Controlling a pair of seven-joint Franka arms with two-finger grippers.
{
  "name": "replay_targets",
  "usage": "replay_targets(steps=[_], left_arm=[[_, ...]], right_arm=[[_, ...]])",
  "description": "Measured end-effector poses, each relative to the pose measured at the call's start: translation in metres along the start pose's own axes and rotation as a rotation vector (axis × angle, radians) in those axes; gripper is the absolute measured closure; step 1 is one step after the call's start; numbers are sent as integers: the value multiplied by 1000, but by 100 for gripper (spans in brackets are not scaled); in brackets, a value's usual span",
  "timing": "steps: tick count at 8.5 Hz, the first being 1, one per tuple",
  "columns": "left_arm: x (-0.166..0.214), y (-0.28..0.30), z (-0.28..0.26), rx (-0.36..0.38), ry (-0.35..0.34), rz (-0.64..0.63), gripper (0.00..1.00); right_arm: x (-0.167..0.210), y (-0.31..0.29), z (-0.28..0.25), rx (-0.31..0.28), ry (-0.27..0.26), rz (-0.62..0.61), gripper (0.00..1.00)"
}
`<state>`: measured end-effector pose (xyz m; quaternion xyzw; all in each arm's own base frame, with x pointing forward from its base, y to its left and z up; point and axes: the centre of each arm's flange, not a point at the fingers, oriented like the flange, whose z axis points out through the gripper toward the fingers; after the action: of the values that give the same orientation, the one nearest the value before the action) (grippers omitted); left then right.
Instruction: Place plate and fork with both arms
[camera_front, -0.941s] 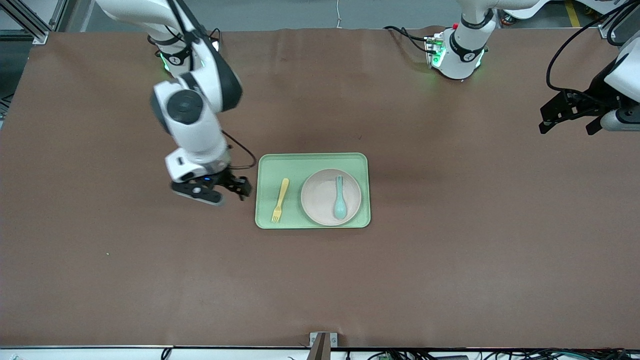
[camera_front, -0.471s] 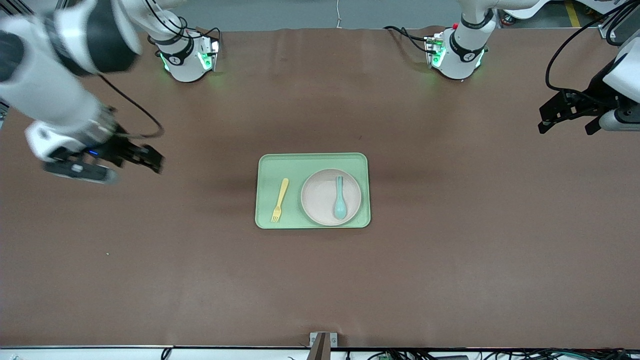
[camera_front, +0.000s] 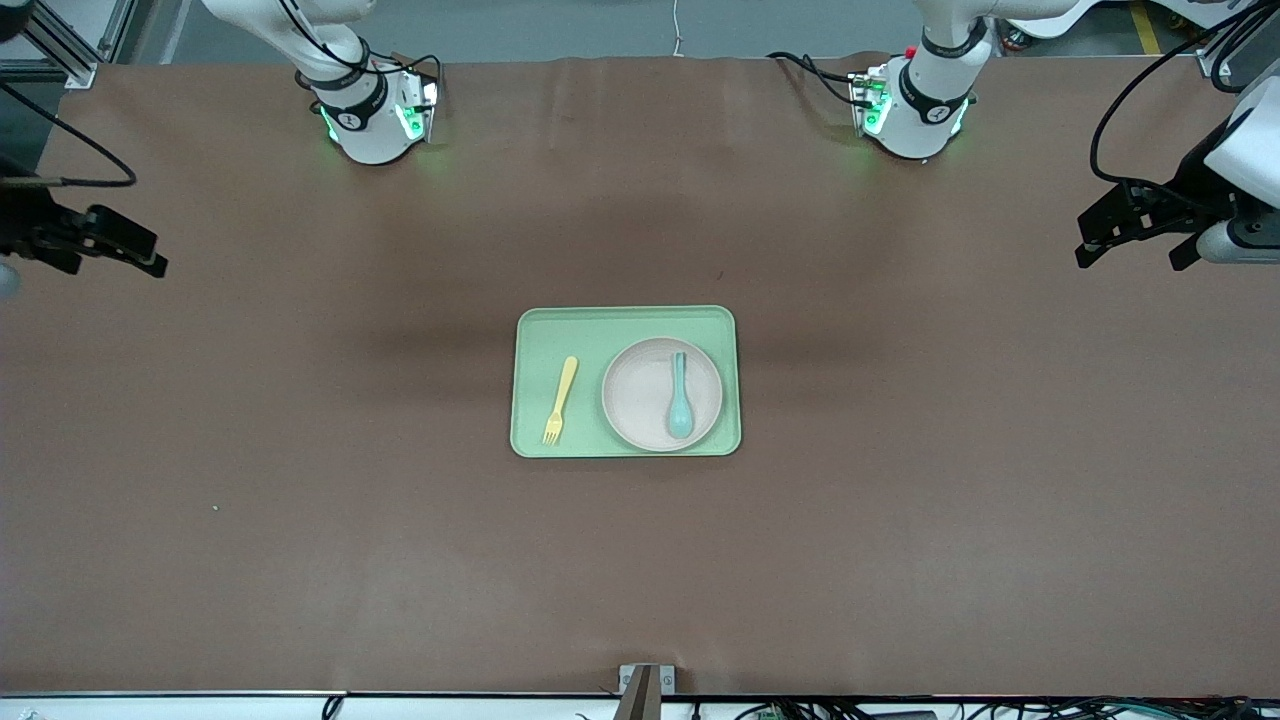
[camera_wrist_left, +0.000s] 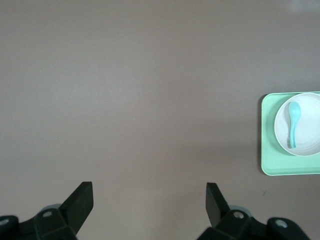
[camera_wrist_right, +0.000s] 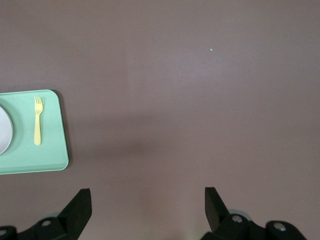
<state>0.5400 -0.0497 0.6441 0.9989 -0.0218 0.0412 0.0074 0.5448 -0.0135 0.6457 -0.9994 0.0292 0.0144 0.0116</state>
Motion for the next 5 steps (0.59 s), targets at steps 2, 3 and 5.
replay_targets(steps=[2, 3, 5], left_arm=[[0, 0, 0, 0, 0, 0, 0], [0, 0, 0, 0, 0, 0, 0], [0, 0, 0, 0, 0, 0, 0]], right_arm=[[-12, 4, -19, 0, 24, -34, 0], [-13, 11, -20, 0, 25, -47, 0], [-11, 22, -17, 0, 19, -67, 0]])
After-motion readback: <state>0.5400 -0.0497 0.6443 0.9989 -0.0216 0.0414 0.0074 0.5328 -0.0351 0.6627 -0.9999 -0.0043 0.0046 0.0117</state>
